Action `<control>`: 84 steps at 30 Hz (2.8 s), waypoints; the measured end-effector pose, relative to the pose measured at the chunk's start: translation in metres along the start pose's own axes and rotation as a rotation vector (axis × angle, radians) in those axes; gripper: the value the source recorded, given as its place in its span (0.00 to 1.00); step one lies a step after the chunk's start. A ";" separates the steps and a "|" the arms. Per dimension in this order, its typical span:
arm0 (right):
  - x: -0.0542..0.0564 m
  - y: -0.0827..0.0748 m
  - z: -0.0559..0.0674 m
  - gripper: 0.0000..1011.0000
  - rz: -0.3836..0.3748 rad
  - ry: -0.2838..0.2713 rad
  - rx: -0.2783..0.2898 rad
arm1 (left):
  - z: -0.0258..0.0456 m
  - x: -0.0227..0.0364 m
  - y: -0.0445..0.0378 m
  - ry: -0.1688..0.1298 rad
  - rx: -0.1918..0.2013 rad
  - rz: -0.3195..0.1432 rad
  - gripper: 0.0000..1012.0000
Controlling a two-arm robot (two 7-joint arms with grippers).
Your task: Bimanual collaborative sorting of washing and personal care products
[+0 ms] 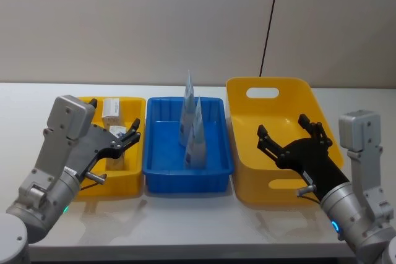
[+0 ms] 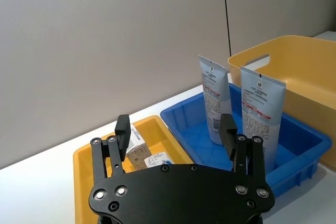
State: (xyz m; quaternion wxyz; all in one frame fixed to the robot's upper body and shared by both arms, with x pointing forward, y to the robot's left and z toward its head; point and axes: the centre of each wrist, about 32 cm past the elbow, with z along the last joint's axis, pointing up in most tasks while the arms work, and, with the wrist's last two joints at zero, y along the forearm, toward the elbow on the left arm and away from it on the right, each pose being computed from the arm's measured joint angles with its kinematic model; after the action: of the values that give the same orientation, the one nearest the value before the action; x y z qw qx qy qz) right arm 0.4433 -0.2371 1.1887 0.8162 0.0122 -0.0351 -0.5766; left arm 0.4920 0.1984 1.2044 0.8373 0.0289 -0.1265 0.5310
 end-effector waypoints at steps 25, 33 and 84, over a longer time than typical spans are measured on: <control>0.000 0.000 0.000 0.99 0.000 0.000 0.000 | 0.0000 0.0000 0.0000 0.000 0.000 0.000 0.99; 0.000 0.000 0.000 0.99 0.000 0.000 0.000 | 0.0000 0.0000 0.0000 0.000 0.000 0.000 0.99; 0.000 0.000 0.000 0.99 0.000 0.000 0.000 | 0.0105 0.0040 -0.0135 0.001 0.123 -0.056 0.99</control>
State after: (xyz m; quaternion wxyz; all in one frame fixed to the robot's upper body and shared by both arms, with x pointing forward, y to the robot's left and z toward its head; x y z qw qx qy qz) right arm 0.4433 -0.2371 1.1887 0.8162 0.0122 -0.0351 -0.5766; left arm 0.5039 0.1942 1.2167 0.8485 0.0835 -0.0924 0.5143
